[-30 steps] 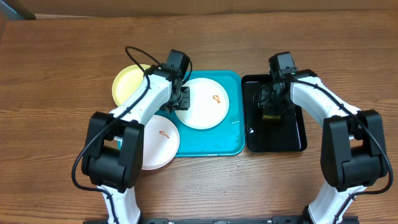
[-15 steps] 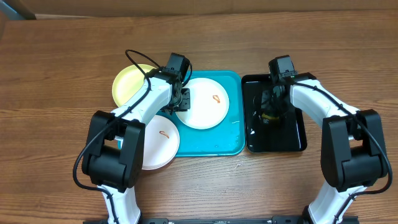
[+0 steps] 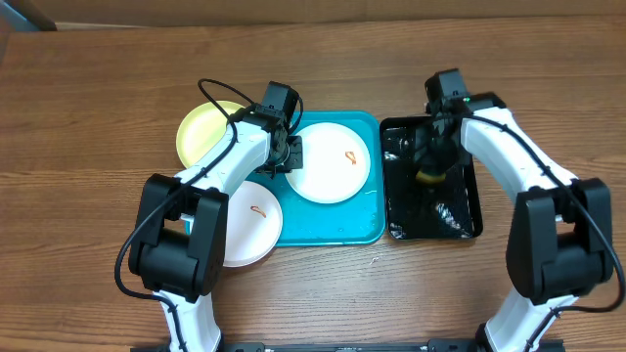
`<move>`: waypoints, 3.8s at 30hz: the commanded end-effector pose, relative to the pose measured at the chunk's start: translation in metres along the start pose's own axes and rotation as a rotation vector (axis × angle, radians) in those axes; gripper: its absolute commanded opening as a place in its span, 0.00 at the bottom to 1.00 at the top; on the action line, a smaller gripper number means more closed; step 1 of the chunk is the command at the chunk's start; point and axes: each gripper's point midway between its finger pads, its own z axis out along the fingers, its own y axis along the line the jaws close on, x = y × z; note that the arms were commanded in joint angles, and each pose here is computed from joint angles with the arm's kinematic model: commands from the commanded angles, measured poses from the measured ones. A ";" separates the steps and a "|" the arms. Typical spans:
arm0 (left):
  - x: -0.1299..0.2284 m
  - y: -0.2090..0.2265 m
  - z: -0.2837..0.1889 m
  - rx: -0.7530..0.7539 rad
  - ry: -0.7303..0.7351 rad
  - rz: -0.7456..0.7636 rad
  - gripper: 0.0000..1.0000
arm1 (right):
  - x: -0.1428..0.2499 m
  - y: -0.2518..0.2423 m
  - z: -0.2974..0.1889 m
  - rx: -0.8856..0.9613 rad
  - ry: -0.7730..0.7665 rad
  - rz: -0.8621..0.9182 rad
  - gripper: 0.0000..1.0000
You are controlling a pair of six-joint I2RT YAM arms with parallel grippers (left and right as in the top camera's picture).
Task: Clean dirty plates on tray and stack at the side
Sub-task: 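Lift the sponge with the right gripper and carry it over the white plate, then scrub the white plate surface with the sponge in the right gripper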
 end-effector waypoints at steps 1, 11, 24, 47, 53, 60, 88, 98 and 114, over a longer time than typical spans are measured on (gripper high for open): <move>0.003 -0.002 0.004 0.011 0.012 -0.009 0.32 | -0.012 -0.001 -0.027 -0.006 -0.065 -0.005 0.04; -0.005 -0.005 0.004 0.024 -0.022 -0.008 0.04 | -0.007 -0.005 -0.050 0.121 -0.052 -0.020 0.04; -0.004 -0.004 0.004 0.022 -0.019 0.059 0.04 | -0.002 -0.004 -0.045 0.214 -0.062 -0.137 0.04; -0.003 -0.004 0.004 0.020 -0.012 0.059 0.05 | -0.027 0.141 -0.052 -0.089 -0.351 -0.368 0.04; -0.003 -0.004 0.004 0.021 -0.012 0.059 0.05 | -0.029 0.153 -0.029 -0.004 -0.432 -0.423 0.04; -0.003 -0.004 0.004 0.020 -0.012 0.059 0.05 | -0.032 0.152 0.014 0.090 -0.416 -0.472 0.04; -0.002 -0.004 0.004 0.019 -0.008 0.059 0.05 | 0.024 0.173 0.070 -0.318 -0.045 -0.381 0.04; -0.002 -0.004 0.004 0.019 -0.008 0.059 0.05 | 0.004 0.212 -0.008 -0.854 0.005 -0.348 0.04; -0.001 -0.003 0.004 0.018 -0.005 0.059 0.21 | -0.045 0.100 -0.086 -0.695 -0.127 -0.128 0.04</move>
